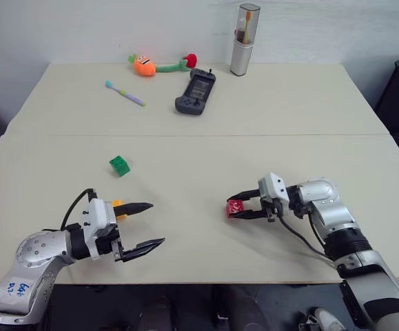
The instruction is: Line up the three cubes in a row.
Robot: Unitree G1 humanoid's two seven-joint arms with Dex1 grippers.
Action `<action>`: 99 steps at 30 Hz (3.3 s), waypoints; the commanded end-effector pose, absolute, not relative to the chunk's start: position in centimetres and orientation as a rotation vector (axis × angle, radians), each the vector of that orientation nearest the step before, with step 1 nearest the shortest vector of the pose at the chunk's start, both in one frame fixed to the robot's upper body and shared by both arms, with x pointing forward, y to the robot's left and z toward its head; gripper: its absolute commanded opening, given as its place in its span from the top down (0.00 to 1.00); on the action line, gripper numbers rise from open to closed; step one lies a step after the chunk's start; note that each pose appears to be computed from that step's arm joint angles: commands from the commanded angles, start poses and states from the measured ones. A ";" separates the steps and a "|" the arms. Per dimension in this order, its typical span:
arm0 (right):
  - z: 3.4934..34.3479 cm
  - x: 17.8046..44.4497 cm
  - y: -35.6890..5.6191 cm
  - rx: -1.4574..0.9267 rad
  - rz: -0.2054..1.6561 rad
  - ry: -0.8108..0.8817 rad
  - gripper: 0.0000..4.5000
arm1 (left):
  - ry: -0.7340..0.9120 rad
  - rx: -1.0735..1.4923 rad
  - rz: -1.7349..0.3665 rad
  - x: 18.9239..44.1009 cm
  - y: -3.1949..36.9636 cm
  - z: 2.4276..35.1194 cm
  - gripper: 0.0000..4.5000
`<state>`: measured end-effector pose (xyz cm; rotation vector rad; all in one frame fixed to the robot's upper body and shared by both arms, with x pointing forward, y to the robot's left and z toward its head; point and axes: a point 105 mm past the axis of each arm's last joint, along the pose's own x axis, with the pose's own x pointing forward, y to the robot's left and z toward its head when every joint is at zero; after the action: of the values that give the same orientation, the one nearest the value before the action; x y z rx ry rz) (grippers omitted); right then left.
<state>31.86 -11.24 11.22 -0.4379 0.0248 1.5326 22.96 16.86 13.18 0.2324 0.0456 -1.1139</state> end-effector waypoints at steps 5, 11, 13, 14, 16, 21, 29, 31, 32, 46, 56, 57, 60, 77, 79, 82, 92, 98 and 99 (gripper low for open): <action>16.7 30.5 -11.7 -0.497 1.501 -0.240 0.00 | 0.026 0.249 -1.020 22.9 18.8 15.2 0.00; 19.2 26.9 -14.8 -0.307 1.359 -0.411 0.00 | 0.076 0.181 -0.661 20.6 26.5 15.5 0.00; 18.9 26.3 -15.8 -0.209 1.261 -0.432 0.00 | 0.038 0.147 -0.472 20.2 30.0 15.7 0.00; 18.5 26.2 -16.1 -0.210 1.212 -0.435 0.00 | 0.026 0.142 -0.388 20.0 31.7 15.6 0.00; 18.4 26.2 -16.7 -0.183 1.101 -0.479 0.00 | 0.049 0.140 -0.253 18.8 34.8 14.5 0.00; 16.5 25.2 -16.7 -0.169 1.055 -0.444 0.00 | 0.100 0.132 -0.209 18.5 36.9 12.7 0.00; 17.1 25.3 -15.7 -0.173 1.039 -0.466 0.00 | 0.006 0.071 -0.501 29.7 31.3 17.0 0.00; 17.2 25.5 -15.8 -0.179 1.031 -0.467 0.00 | 0.019 0.088 -0.565 32.2 29.9 17.5 0.00; 17.2 25.6 -15.8 -0.182 1.030 -0.465 0.00 | 0.035 0.088 -0.596 33.3 29.3 17.6 0.00; 17.4 25.0 -16.5 -0.224 0.962 -0.476 0.00 | 0.238 0.261 -0.731 39.0 26.5 14.2 0.18; 16.3 24.0 -17.1 -0.232 0.966 -0.437 0.00 | 0.085 0.248 -0.888 39.0 24.0 17.6 0.68; 16.1 23.8 -17.3 -0.239 0.974 -0.425 0.00 | 0.069 0.265 -0.941 38.7 23.2 18.3 0.68; 15.8 23.3 -17.9 -0.261 1.004 -0.387 0.00 | 0.067 0.322 -1.098 37.5 20.8 19.5 0.68; 15.9 21.8 -20.0 -0.331 1.084 -0.266 0.00 | 0.270 0.612 -1.387 31.2 8.0 12.4 0.68; 16.0 21.6 -19.8 -0.327 1.094 -0.266 0.00 | 0.271 0.639 -1.392 31.3 8.0 11.8 0.68; 15.9 21.3 -19.7 -0.335 1.120 -0.247 0.00 | 0.288 0.643 -1.438 31.1 7.7 11.0 0.68; 16.3 21.6 -19.6 -0.344 1.113 -0.252 0.00 | 0.288 0.656 -1.424 31.7 7.6 10.7 0.68; 16.3 21.9 -19.1 -0.331 1.119 -0.255 0.00 | 0.167 0.633 -1.421 31.7 7.0 14.1 0.24; 16.3 21.9 -19.0 -0.328 1.122 -0.255 0.00 | 0.158 0.628 -1.418 31.7 7.0 14.6 0.17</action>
<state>22.05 -19.44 15.39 -0.3120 -0.2194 1.1108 31.68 7.21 12.05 0.6190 0.2426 -1.4241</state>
